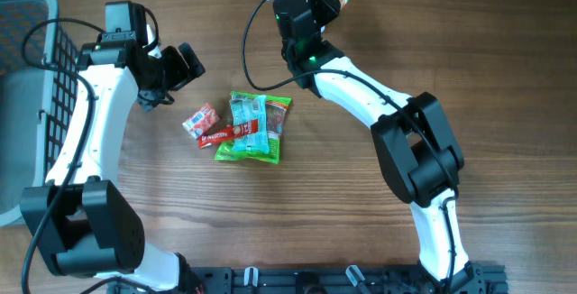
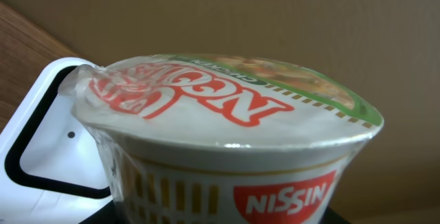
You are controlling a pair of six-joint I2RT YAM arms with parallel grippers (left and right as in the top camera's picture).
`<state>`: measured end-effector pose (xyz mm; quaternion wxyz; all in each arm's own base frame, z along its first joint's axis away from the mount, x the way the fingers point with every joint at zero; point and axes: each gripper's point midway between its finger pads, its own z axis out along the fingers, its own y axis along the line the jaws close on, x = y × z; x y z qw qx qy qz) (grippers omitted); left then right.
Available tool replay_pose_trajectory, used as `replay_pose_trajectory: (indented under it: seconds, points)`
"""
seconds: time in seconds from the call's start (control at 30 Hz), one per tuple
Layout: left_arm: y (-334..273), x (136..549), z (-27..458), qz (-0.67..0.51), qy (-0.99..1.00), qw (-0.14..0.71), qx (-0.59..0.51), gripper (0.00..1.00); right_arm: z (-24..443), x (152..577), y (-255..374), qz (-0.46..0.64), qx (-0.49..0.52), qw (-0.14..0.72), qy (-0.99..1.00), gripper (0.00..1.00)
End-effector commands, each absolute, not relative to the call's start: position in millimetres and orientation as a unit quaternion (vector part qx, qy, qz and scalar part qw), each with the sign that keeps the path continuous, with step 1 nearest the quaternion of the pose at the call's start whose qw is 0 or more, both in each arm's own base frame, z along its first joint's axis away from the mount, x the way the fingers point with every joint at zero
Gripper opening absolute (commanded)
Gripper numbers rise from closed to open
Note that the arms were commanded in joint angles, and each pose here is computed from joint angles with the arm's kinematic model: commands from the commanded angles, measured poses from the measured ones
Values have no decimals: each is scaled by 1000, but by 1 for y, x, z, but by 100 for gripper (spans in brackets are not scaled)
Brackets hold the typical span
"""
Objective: Scan the item barcode
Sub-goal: 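Carry the cup noodles rightward and set it upright on the table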
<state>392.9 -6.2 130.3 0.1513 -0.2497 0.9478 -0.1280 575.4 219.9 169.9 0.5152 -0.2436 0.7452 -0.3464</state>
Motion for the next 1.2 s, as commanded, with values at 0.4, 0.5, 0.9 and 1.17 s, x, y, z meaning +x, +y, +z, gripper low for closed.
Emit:
replay_pose_trajectory:
  seconds: [0.4,0.5,0.9,1.17]
  points:
    - [-5,393,130,-127,947,152,-254,100,325,498,195,-89,-171,563,804,52]
    - [-5,393,130,-127,947,152,-254,100,314,473,187,15,-164,509,845,52]
    - [-5,393,130,-127,947,152,-254,100,259,436,114,81,-116,351,926,51]
    - [-5,393,130,-127,947,152,-254,100,163,390,36,19,-43,196,980,49]
